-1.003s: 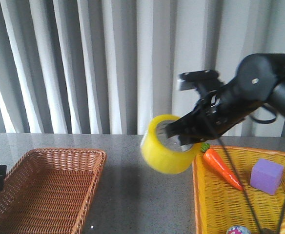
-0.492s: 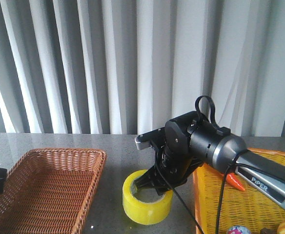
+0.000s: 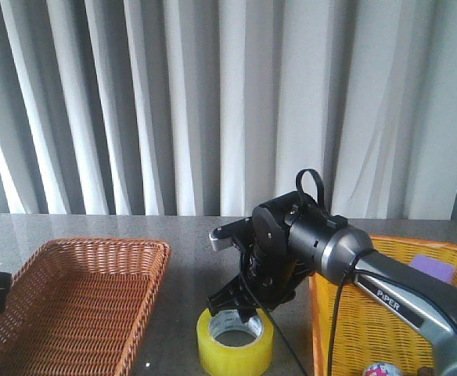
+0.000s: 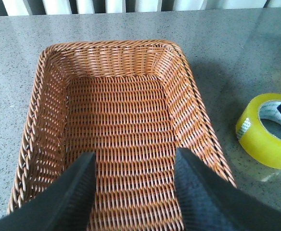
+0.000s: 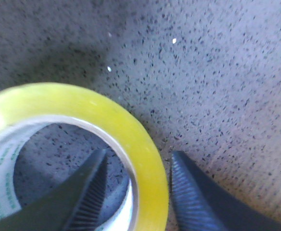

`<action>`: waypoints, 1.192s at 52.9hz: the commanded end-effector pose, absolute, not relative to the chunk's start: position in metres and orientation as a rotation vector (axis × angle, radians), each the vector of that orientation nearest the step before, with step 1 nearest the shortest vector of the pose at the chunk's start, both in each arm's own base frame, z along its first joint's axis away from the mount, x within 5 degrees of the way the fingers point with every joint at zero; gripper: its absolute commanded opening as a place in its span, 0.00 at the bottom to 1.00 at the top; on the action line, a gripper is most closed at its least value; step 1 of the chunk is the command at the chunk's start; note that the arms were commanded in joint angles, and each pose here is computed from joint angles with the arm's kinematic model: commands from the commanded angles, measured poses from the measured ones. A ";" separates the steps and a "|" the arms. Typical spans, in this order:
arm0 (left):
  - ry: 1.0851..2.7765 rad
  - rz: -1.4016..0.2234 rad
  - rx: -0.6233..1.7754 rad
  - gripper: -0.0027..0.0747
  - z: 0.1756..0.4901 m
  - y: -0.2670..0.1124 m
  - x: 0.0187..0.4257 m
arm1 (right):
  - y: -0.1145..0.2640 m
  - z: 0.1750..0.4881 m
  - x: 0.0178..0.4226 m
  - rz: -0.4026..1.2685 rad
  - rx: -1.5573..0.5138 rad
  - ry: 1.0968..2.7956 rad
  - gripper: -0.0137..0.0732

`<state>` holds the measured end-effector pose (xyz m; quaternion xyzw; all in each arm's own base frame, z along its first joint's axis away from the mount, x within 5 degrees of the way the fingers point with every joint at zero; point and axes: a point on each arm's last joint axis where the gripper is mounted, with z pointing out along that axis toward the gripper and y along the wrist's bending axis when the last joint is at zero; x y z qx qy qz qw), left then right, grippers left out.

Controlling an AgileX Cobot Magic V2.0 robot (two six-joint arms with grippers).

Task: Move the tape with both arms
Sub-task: 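Raise the right gripper away from the tape roll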

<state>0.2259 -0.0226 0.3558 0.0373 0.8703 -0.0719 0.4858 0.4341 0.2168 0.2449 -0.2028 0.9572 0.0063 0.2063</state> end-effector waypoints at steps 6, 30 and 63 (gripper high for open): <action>2.023 -0.184 0.078 0.50 0.374 -0.023 0.225 | 0.210 0.315 0.428 0.043 -0.518 2.513 0.68; 1.989 -0.192 0.095 0.50 0.377 -0.028 0.226 | 0.104 0.480 0.364 -0.045 -0.217 2.145 0.68; 1.972 -0.353 0.103 0.50 0.370 -0.053 0.239 | -0.027 0.474 0.249 -0.160 0.070 1.829 0.15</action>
